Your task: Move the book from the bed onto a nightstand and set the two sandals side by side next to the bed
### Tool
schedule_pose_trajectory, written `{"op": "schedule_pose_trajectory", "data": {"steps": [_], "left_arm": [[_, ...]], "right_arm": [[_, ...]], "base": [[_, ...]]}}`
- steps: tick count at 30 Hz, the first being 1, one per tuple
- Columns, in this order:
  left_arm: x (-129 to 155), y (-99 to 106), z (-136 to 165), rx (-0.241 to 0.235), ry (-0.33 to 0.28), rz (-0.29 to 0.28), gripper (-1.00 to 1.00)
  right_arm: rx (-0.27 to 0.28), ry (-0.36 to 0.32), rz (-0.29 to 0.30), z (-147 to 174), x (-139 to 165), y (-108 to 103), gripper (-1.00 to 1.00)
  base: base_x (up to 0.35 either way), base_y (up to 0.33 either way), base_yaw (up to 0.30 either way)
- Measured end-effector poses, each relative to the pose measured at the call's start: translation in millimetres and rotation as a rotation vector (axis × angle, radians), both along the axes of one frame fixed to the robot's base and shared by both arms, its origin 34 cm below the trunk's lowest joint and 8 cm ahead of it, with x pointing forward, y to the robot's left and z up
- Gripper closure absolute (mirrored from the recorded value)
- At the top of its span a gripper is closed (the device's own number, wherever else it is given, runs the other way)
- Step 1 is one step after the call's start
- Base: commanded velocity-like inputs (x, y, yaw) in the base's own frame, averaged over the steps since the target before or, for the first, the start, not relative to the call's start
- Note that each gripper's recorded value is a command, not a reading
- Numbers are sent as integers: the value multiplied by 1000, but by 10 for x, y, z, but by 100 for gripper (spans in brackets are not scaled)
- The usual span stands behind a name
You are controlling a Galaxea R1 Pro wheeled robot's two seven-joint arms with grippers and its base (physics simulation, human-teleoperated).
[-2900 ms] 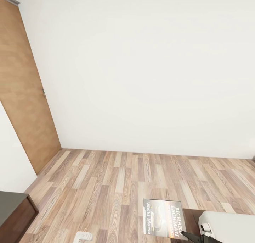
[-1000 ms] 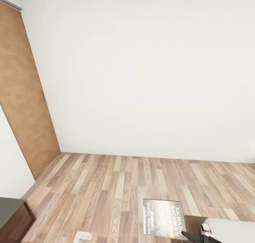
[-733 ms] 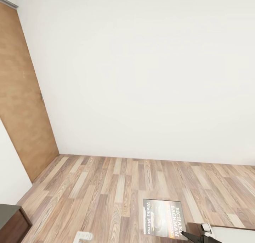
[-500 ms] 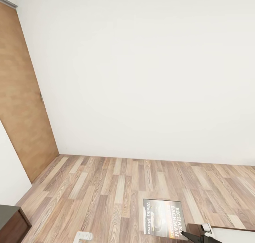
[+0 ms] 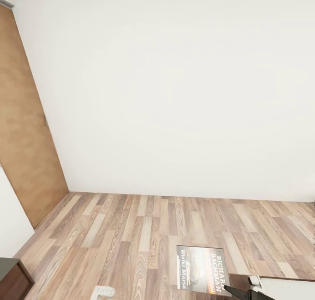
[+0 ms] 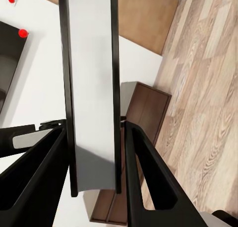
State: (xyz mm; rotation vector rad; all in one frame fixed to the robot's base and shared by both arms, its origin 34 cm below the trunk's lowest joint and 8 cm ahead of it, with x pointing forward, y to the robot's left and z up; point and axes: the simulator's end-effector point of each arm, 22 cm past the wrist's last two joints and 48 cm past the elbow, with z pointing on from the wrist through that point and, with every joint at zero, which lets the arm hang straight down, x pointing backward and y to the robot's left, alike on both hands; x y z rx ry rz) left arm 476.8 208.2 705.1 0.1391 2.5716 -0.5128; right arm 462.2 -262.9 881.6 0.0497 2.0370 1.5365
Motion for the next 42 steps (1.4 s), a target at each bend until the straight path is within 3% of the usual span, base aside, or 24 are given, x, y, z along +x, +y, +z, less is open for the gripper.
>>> {"op": "schedule_pose_trajectory", "data": {"steps": [11, 30, 32, 36, 42], "left_arm": [[-3, 4, 0, 0, 1, 0, -100], [-8, 2, -1, 3, 1, -3, -100], [-11, 2, -3, 3, 2, -4, -100], [-20, -3, -9, 5, 5, -6, -100], [-208, 41, -143, 43, 36, 15, -100]], "right_arm": [[0, 0, 1, 1, -3, 2, 100], [-4, 4, -2, -14, -8, -4, 100], [-43, 23, -18, -113, 12, -28, 100], [-179, 81, -83, -429, 98, -164, 100], [-241, 108, -114, -564, 130, -247, 100]], "base": [[34, 0, -20], [320, 0, 0], [329, 0, 0], [306, 0, 0], [232, 0, 0]]}}
